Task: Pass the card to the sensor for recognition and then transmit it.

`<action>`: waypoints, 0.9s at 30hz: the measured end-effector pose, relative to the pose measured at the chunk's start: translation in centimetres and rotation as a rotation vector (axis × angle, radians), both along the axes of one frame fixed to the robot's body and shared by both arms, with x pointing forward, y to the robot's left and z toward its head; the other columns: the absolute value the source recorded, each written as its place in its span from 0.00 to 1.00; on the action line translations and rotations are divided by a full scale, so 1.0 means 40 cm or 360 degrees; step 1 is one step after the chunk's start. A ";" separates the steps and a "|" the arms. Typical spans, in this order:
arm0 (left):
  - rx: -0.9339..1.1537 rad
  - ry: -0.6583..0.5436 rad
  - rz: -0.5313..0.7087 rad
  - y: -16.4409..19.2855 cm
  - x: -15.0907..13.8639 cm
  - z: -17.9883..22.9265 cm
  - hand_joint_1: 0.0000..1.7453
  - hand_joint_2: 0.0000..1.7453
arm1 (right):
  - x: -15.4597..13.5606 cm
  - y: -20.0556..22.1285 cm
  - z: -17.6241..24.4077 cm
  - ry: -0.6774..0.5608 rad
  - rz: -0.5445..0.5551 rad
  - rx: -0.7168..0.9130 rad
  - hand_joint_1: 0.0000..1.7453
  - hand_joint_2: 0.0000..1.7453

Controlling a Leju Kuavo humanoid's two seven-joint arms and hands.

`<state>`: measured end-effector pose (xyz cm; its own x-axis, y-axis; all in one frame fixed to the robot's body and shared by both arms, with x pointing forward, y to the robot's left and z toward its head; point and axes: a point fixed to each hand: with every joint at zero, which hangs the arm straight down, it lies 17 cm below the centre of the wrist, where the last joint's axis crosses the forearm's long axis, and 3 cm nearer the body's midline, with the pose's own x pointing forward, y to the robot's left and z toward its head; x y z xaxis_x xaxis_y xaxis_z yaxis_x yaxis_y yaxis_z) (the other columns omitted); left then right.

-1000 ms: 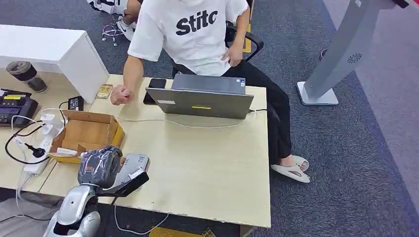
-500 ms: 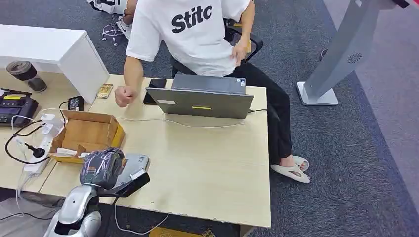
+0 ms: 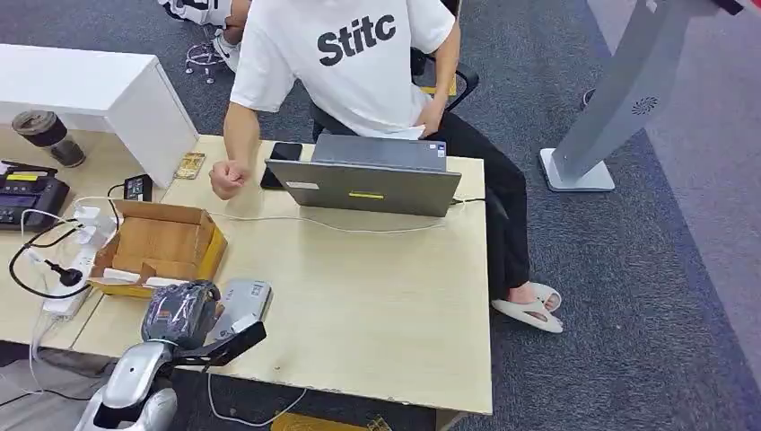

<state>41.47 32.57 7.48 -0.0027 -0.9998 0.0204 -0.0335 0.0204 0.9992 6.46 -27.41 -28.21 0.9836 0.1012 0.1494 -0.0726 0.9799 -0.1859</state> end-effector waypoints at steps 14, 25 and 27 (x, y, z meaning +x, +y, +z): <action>0.0022 0.0010 -0.0006 0.027 0.022 -0.019 1.00 1.00 | 0.003 0.001 0.000 -0.0001 0.0038 -0.0004 0.00 1.00; 0.0069 -0.0022 -0.0021 0.035 0.038 0.004 1.00 1.00 | 0.002 0.002 0.000 0.0001 0.0032 0.0001 0.00 1.00; 0.0081 -0.0049 -0.0027 0.035 0.049 0.024 1.00 1.00 | 0.001 0.003 0.000 0.0002 0.0031 0.0003 0.00 1.00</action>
<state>43.44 33.95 8.45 -0.0198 -0.9993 -0.0311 -0.0644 -0.0297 0.9975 6.50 -27.31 -28.21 0.9817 0.1200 0.1481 -0.0919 0.9787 -0.1837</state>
